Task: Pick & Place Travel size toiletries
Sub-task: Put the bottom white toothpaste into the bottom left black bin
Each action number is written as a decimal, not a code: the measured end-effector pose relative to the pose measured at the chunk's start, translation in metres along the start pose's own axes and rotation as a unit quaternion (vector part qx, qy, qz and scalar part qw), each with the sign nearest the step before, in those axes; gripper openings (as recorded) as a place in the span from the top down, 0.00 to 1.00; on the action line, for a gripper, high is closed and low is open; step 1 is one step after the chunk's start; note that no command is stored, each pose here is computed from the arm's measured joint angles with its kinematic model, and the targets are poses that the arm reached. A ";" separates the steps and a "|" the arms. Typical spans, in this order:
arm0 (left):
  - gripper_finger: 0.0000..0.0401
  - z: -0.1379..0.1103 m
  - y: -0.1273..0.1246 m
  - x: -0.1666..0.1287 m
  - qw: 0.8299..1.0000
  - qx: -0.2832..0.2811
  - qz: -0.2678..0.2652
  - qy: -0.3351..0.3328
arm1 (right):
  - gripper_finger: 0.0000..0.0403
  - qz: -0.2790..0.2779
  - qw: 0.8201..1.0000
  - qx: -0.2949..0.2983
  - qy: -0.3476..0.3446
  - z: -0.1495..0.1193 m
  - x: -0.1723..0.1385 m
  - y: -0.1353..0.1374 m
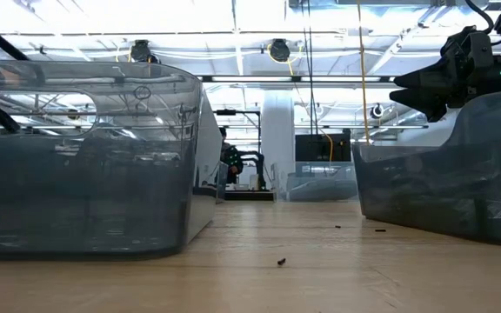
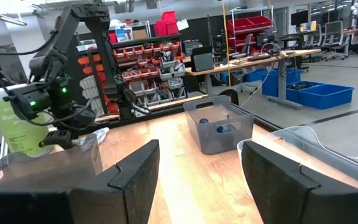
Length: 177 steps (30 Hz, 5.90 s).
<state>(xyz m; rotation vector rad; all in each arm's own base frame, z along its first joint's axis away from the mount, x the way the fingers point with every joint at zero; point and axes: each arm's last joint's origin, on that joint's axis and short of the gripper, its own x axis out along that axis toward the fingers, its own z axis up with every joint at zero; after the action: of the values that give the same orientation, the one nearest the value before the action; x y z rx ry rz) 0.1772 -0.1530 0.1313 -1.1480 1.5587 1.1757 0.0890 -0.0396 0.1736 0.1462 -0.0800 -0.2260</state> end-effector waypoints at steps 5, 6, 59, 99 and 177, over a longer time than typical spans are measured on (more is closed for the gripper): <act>0.34 0.003 0.001 0.004 1.000 0.023 -0.010 -0.012 | 0.46 0.000 1.000 0.000 0.000 0.000 0.000 0.000; 0.34 0.003 0.001 0.004 0.999 0.027 -0.011 -0.014 | 0.46 0.000 1.000 0.000 0.000 0.000 0.000 0.000; 0.91 0.006 -0.004 0.003 0.995 0.065 -0.051 -0.055 | 0.47 0.000 1.000 0.000 0.000 0.000 0.000 0.000; 0.92 0.006 -0.004 0.003 0.995 0.066 -0.051 -0.054 | 0.46 0.000 1.000 0.000 0.000 0.000 0.000 0.000; 0.95 0.005 0.008 -0.108 0.789 0.299 -0.408 -0.350 | 0.46 0.000 1.000 0.000 0.000 0.000 0.000 0.000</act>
<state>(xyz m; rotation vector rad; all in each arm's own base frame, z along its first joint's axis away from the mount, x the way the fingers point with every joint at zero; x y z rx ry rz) 0.1935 -0.1279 0.2357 -0.6772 0.6177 0.3588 0.0891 -0.0395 0.1735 0.1465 -0.0793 -0.2258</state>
